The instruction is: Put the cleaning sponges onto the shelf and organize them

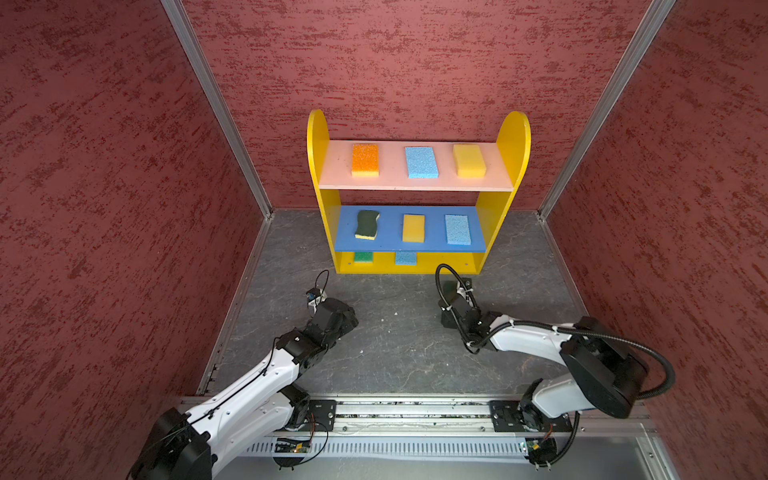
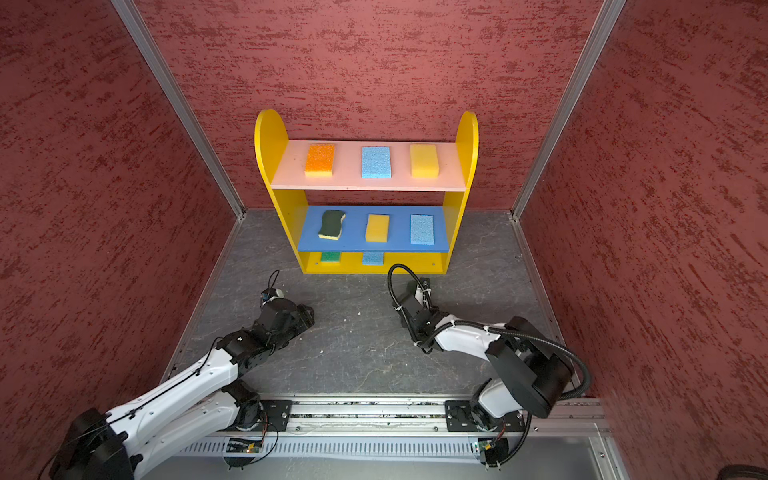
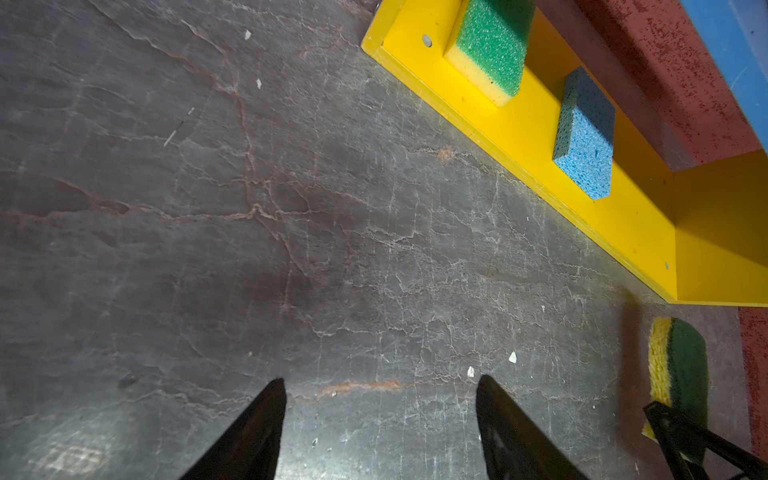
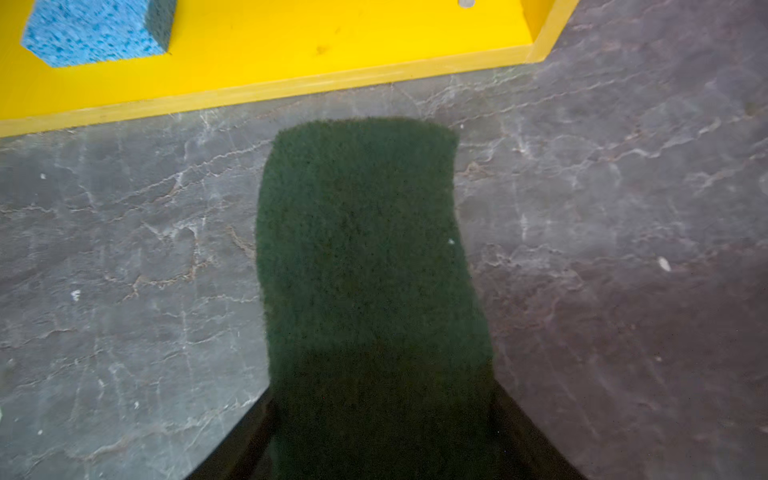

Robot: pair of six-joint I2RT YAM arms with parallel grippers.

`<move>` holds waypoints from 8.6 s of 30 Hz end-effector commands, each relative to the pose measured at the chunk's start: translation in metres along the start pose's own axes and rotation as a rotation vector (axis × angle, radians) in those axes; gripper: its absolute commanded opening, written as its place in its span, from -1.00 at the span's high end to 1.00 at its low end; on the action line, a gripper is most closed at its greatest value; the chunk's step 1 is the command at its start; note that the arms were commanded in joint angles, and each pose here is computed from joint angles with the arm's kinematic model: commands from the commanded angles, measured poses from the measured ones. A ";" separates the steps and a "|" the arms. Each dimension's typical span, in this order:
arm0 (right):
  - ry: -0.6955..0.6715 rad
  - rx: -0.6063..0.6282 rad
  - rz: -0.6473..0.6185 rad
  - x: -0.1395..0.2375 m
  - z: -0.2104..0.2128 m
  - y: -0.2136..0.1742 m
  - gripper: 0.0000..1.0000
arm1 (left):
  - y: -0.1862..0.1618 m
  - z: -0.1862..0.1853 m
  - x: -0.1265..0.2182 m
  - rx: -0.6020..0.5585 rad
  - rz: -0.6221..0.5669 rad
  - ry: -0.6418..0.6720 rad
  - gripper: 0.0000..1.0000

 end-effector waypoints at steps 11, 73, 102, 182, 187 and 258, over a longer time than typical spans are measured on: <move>0.094 0.017 -0.245 0.010 0.003 0.030 -0.31 | 0.000 -0.004 0.001 0.029 0.000 -0.038 -0.46; -0.097 0.043 -0.367 -0.104 -0.020 0.101 -0.30 | 0.005 -0.024 -0.050 -0.124 0.010 0.062 -0.45; -0.114 0.012 -0.294 -0.123 -0.027 0.096 -0.52 | 0.002 -0.026 -0.057 -0.143 0.019 0.077 -0.44; 0.259 -0.300 -0.343 0.002 -0.016 0.047 -0.56 | -0.007 -0.020 -0.015 -0.166 0.028 0.026 -0.45; 0.290 -0.349 -0.313 -0.004 -0.012 0.038 -0.56 | -0.009 -0.016 -0.015 -0.166 0.031 0.039 -0.45; 0.606 -1.157 -0.431 -0.042 -0.020 0.041 1.00 | -0.013 -0.015 -0.034 -0.174 0.032 0.071 -0.45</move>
Point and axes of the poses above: each gripper's point midway between its finger pads, its own x axis back along the fingers, its own z axis along the line the jaws close on, y = z × x, the point moved 4 cm from there along x, back along the fingers, and after that the axes turned 13 degrees about x, right-handed, at the moved point
